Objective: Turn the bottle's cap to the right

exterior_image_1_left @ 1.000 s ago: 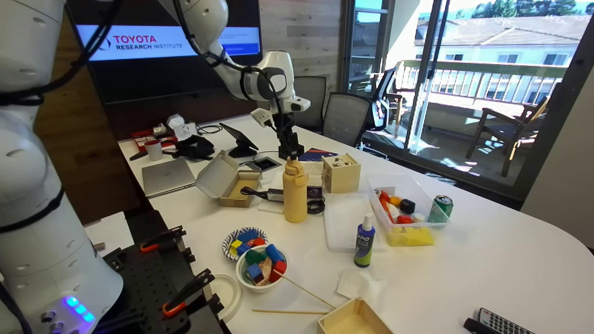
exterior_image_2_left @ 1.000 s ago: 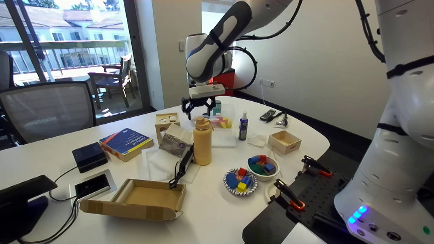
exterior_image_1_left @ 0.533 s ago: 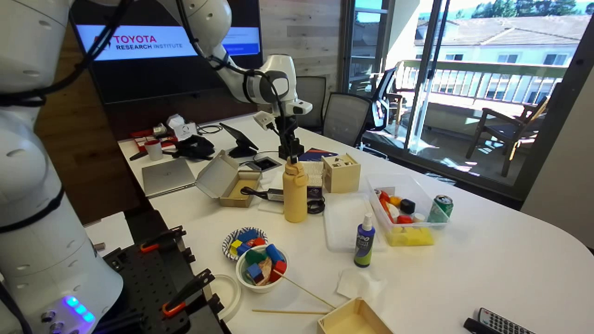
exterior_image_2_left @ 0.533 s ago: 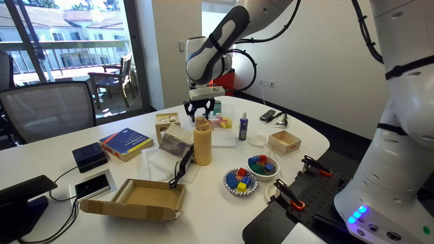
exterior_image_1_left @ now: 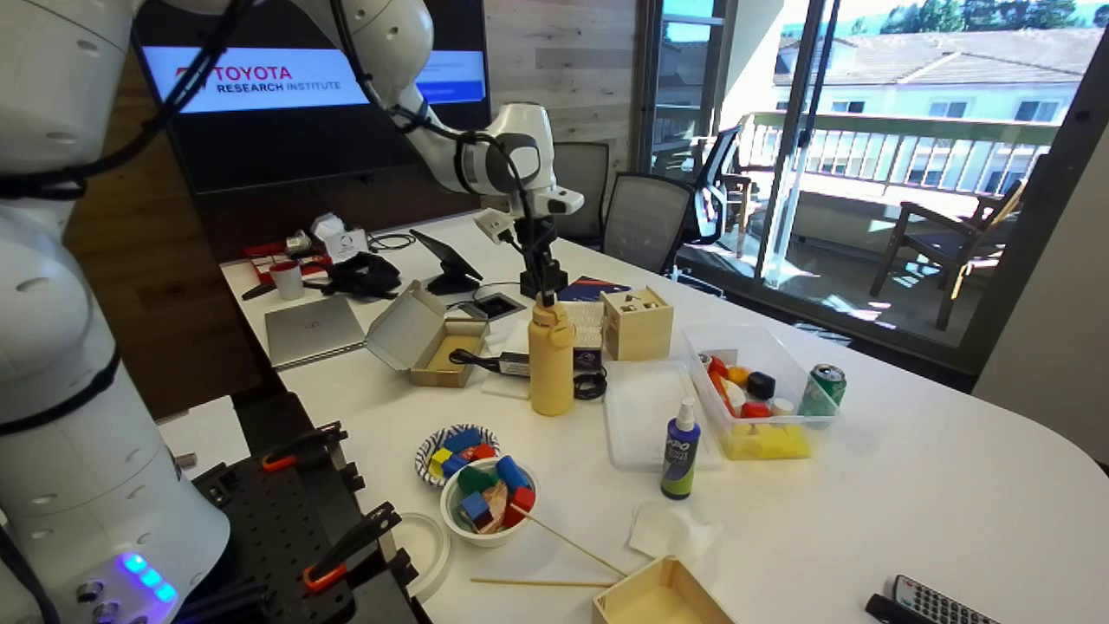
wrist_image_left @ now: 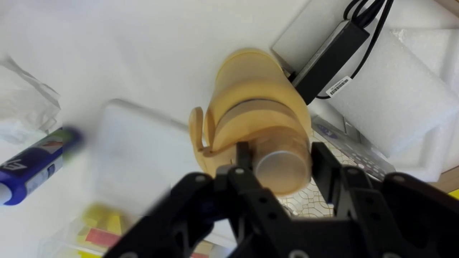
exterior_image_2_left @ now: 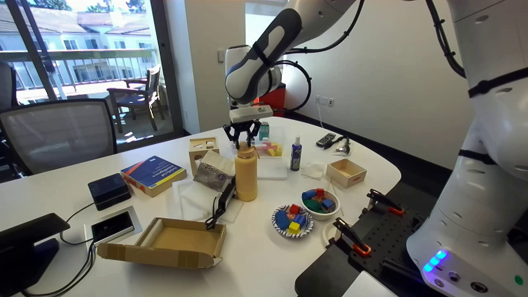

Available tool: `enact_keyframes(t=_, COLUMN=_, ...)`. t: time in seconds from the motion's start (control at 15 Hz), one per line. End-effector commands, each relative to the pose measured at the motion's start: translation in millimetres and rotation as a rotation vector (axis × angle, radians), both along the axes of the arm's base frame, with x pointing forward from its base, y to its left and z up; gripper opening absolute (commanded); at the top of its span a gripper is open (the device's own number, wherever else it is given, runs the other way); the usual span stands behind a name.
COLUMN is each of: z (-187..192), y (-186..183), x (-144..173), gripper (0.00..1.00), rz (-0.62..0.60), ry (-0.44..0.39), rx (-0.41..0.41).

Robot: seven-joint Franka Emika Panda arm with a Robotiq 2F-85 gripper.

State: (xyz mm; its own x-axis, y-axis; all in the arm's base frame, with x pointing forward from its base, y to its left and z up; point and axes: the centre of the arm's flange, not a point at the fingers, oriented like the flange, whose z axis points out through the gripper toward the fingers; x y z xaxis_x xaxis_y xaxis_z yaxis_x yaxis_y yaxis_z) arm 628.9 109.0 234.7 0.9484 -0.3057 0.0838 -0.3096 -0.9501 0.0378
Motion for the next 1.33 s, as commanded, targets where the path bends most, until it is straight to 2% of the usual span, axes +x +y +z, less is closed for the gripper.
enact_keyframes(t=0.0, z=8.7, y=5.8, x=-0.8, gripper=0.20, rz=-0.069, ry=-0.007, rx=-0.019)
enact_keyframes(t=0.27, z=7.7, y=8.1, x=-4.3, gripper=0.20, rz=-0.179, ry=-0.004, rx=-0.033)
enact_keyframes(t=0.73, z=0.9, y=4.0, x=1.2, gripper=0.20, rz=-0.343, ry=0.046, rx=-0.038)
enact_keyframes(t=1.27, z=-12.6, y=-0.8, x=12.0, gripper=0.20, rz=-0.524, ry=0.060, rx=-0.017)
